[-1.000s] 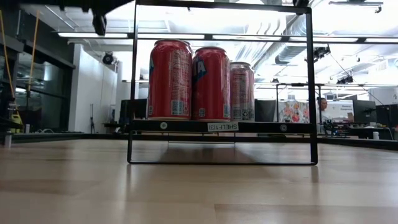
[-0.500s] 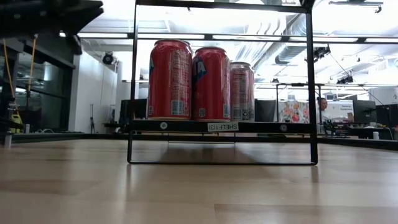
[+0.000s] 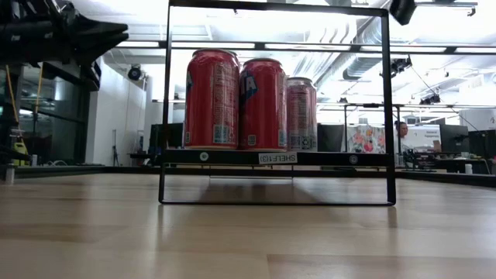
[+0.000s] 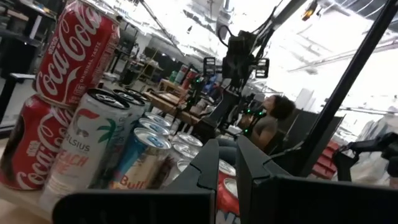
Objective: Place canned beverage on shelf
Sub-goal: Return to Home Position
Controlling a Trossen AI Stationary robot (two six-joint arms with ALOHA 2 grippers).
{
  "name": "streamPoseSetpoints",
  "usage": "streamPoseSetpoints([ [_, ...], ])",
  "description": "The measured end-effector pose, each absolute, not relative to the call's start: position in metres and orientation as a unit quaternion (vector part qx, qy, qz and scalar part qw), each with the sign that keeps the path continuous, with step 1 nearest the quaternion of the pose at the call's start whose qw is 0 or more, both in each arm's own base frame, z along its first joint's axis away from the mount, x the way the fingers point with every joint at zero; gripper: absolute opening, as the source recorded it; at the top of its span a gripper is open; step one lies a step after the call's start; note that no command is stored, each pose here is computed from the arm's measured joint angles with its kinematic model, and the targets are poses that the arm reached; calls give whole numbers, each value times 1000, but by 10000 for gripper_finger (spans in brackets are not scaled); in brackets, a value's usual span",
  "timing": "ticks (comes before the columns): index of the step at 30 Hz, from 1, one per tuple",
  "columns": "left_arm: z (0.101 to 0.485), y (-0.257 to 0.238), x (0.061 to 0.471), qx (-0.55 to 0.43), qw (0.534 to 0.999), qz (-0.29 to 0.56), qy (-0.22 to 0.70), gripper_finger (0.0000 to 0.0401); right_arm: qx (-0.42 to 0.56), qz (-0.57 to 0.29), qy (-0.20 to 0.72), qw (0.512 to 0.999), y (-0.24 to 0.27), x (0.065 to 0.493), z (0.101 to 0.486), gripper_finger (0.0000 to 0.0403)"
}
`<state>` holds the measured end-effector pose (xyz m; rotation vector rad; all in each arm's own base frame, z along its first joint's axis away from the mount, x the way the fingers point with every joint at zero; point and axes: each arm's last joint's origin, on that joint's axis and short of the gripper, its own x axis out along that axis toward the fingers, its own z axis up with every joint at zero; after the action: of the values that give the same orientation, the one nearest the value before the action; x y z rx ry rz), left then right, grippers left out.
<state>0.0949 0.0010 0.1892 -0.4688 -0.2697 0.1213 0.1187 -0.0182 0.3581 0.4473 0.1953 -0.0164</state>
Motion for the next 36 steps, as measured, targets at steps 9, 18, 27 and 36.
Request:
streamPoseSetpoints([
  [9,187,1,96,-203,970,63,-118,1,179,5,49,983,-9,74,302,0],
  [18,187,1,96,-203,970,63,-118,3,112,10,-147,983,-15,95,220,0],
  [27,187,1,96,-203,970,63,-118,3,71,15,-70,995,-15,102,184,0],
  [36,187,1,96,-203,970,63,-118,3,100,1,44,994,-15,103,161,0],
])
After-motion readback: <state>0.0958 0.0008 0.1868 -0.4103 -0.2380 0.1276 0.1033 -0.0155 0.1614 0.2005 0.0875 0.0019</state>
